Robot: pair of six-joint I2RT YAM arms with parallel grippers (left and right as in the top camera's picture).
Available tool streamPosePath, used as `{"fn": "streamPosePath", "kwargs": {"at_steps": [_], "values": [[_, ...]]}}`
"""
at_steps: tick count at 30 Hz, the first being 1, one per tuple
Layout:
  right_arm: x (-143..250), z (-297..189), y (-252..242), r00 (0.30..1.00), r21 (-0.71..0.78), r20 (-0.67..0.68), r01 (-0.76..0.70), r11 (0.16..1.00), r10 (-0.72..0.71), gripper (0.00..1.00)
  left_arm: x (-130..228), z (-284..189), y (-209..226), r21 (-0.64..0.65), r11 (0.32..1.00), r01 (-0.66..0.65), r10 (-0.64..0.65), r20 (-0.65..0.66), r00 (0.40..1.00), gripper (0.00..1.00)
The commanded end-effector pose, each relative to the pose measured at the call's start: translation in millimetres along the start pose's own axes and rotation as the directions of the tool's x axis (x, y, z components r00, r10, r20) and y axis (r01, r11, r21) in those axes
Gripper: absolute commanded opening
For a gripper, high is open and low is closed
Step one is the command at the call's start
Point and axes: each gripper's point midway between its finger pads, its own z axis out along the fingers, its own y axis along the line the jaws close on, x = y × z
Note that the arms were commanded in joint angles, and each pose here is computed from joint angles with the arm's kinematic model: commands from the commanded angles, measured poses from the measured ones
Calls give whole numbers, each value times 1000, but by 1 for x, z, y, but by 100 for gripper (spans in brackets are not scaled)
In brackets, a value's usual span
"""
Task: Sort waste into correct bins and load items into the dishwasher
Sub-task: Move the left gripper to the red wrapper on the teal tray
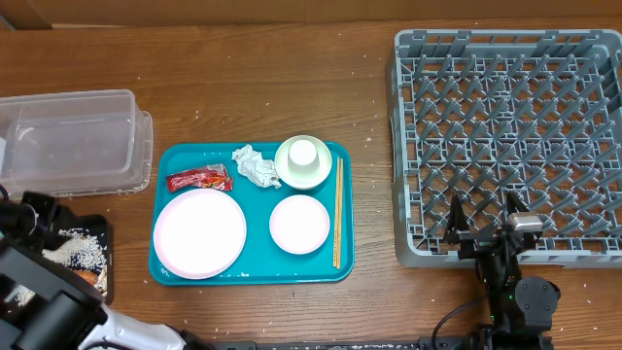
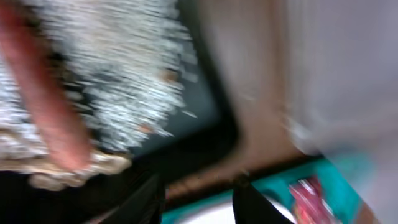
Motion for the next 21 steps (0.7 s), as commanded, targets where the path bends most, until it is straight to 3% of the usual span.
{"fn": "streamPosePath", "kwargs": {"at_steps": [1, 8, 9, 11, 15, 17, 21], "values": [[2, 0, -1, 1000, 5, 5, -4, 1000, 4, 100, 26, -48, -63, 204, 957, -205, 192, 84, 978, 43], [2, 0, -1, 1000, 5, 5, -4, 1000, 4, 100, 100, -56, -130, 209, 857, -471, 456, 118, 882, 49], [2, 0, -1, 1000, 5, 5, -4, 1000, 4, 100, 112, -52, -139, 209, 835, -508, 496, 113, 861, 59], [2, 0, -1, 1000, 5, 5, -4, 1000, 4, 100, 137, -40, -159, 211, 784, -585, 578, 99, 810, 99], [2, 0, -1, 1000, 5, 5, -4, 1000, 4, 100, 179, -19, -188, 220, 683, -696, 699, 77, 711, 100], [2, 0, -1, 1000, 5, 5, -4, 1000, 4, 100, 191, -4, -196, 183, 670, -720, 722, 68, 689, 88], [2, 0, -1, 1000, 5, 5, -4, 1000, 4, 100, 186, 26, -191, -27, 786, -617, 617, 87, 782, 80]]}}
